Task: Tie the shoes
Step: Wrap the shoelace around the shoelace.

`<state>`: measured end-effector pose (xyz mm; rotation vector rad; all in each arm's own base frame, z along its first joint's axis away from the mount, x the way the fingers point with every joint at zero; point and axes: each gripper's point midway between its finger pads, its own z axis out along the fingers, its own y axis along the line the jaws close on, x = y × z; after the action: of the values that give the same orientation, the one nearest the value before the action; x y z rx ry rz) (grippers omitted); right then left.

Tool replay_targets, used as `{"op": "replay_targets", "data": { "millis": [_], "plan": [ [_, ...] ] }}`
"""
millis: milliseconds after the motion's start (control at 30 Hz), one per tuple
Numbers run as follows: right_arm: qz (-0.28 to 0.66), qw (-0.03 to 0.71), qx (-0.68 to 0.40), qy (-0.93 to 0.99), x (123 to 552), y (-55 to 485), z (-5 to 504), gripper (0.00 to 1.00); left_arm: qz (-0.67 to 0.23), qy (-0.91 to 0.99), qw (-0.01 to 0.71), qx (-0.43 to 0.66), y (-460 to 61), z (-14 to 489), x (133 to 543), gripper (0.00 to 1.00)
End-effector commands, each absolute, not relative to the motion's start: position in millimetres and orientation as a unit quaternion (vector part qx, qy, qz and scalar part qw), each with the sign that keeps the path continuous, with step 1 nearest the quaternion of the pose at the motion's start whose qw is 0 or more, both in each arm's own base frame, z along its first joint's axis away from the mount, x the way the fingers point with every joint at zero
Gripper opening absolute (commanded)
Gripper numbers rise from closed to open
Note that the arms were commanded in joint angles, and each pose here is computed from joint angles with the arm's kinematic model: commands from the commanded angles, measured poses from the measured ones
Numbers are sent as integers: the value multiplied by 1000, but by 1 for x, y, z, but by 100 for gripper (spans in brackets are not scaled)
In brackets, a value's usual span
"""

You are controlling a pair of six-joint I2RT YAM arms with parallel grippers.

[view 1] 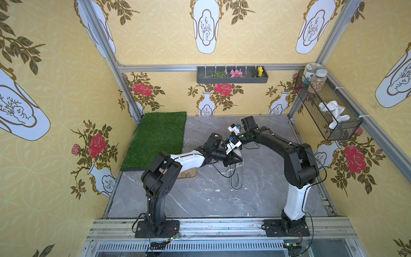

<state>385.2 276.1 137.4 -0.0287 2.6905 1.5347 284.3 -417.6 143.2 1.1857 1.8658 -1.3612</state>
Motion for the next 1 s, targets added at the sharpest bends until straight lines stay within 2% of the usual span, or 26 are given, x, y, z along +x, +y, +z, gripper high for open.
{"op": "replay_targets", "data": {
  "millis": [0, 233, 467, 567, 733, 833, 967],
  "plan": [
    [497, -22, -4, 868, 368, 275, 121, 6, -502, 688, 279, 445, -416, 143, 286, 0],
    [482, -49, 5, 875, 355, 261, 98, 12, -499, 685, 281, 450, -415, 141, 284, 0],
    [469, -36, 12, 882, 357, 245, 99, 29, -495, 687, 285, 449, -415, 141, 286, 0],
    [470, -3, 24, 882, 366, 230, 112, 32, -493, 695, 283, 440, -415, 140, 289, 0],
    [453, 85, 88, 883, 380, 170, 137, 34, -494, 709, 282, 417, -415, 138, 298, 0],
    [412, 127, 101, 896, 371, 144, 142, 34, -497, 719, 279, 398, -414, 138, 306, 0],
    [384, 182, 74, 902, 348, 134, 152, 36, -494, 726, 285, 384, -412, 139, 311, 0]
  ]
}}
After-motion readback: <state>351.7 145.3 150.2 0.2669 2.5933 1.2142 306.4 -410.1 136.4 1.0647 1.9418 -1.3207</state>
